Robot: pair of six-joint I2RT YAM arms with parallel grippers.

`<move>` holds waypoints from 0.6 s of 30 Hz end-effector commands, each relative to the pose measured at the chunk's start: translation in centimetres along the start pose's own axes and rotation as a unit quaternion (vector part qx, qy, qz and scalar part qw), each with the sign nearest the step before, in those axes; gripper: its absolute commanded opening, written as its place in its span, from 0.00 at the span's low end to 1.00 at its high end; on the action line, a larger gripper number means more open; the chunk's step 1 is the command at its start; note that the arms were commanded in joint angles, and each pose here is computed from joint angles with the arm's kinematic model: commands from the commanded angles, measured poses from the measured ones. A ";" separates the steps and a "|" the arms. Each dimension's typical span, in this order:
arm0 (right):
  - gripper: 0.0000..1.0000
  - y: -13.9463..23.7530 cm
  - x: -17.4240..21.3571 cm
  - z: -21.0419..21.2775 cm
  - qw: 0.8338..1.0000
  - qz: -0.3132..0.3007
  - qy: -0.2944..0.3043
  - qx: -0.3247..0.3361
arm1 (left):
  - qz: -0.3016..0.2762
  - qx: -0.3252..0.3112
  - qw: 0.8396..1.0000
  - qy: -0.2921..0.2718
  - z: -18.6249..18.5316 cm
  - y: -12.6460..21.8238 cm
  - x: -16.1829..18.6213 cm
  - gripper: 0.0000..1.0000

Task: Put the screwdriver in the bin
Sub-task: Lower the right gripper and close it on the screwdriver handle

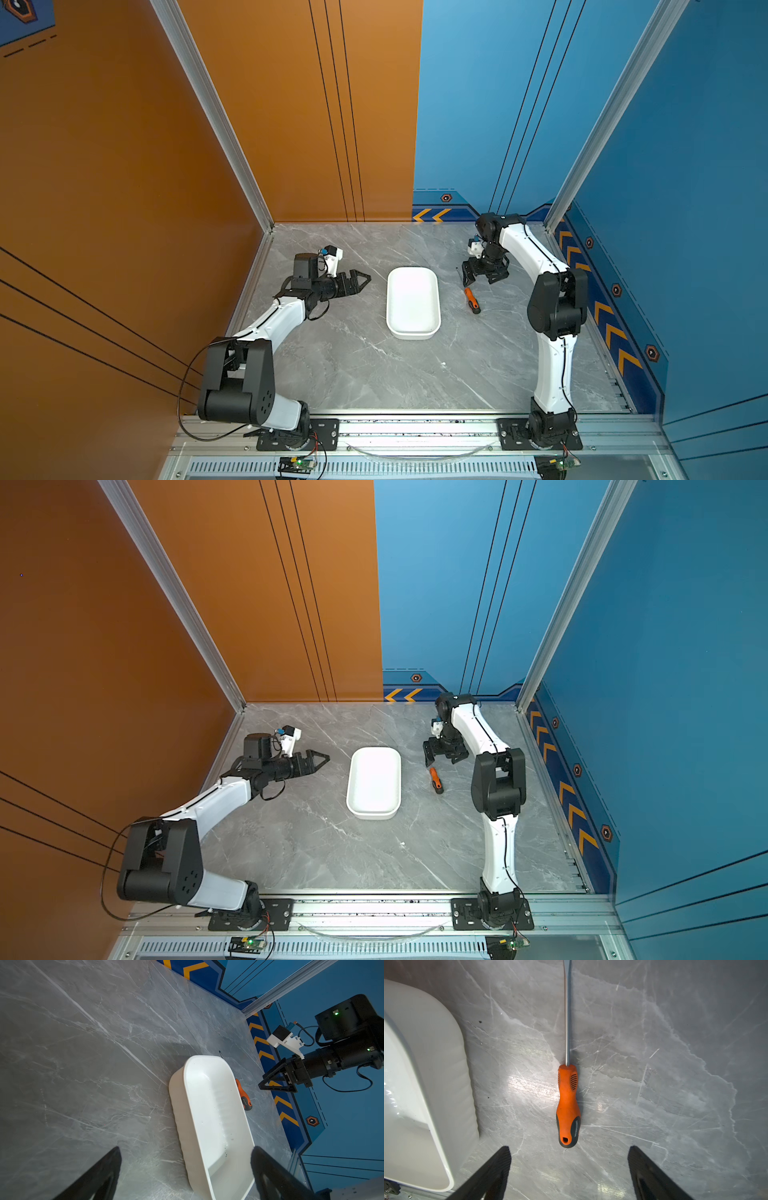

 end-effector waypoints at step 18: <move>0.78 -5.8 1.7 0.0 0.998 0.064 0.005 0.018 | 0.062 0.046 0.996 0.032 -1.3 -1.4 1.8 0.98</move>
Point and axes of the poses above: each gripper's point midway between its finger pads, its own y axis back along the fingers, its own z axis along the line the jaws close on, x = y × z, the point moved 2 cm from there along y, back along the fingers, and after that the axes turned 2 degrees about -y, right-handed, at the moved point
